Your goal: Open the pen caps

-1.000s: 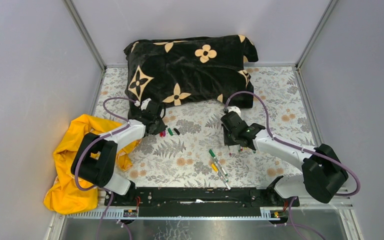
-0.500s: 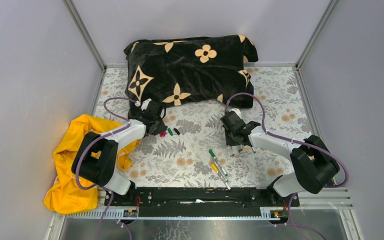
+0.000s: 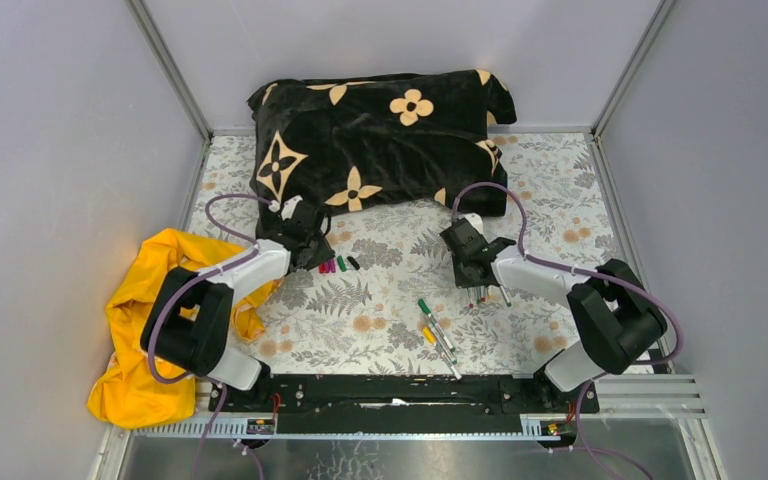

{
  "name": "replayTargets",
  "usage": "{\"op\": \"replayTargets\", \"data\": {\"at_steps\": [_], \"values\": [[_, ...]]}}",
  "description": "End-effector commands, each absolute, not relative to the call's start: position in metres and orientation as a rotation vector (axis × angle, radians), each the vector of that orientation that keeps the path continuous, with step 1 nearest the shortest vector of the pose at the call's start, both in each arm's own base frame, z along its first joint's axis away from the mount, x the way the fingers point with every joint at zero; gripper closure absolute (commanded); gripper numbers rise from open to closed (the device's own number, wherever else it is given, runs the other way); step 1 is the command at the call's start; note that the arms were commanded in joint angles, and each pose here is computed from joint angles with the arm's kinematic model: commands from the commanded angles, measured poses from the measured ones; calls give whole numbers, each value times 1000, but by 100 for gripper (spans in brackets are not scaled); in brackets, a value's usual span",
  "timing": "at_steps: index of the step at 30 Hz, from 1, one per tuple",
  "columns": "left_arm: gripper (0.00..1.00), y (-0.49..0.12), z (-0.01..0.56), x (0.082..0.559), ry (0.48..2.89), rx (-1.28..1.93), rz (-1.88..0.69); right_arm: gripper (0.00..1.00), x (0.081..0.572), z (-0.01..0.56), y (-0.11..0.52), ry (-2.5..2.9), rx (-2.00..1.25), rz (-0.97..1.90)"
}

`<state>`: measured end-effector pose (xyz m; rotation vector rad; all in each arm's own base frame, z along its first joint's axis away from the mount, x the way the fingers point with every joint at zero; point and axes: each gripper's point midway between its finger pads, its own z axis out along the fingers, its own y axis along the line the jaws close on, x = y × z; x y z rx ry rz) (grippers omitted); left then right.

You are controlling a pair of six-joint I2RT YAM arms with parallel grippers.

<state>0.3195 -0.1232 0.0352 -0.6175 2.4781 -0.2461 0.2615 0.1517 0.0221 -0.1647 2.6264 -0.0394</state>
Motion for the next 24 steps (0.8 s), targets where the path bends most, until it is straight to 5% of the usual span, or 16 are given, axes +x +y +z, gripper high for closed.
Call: {"op": "replayTargets", "data": {"at_steps": [1, 24], "values": [[63, -124, 62, 332, 2388, -627, -278, 93, 282, 28, 148, 2572, -161, -113], [63, -130, 81, 327, 2352, -626, -352, 71, 289, 24, 149, 2581, -155, -140]]}}
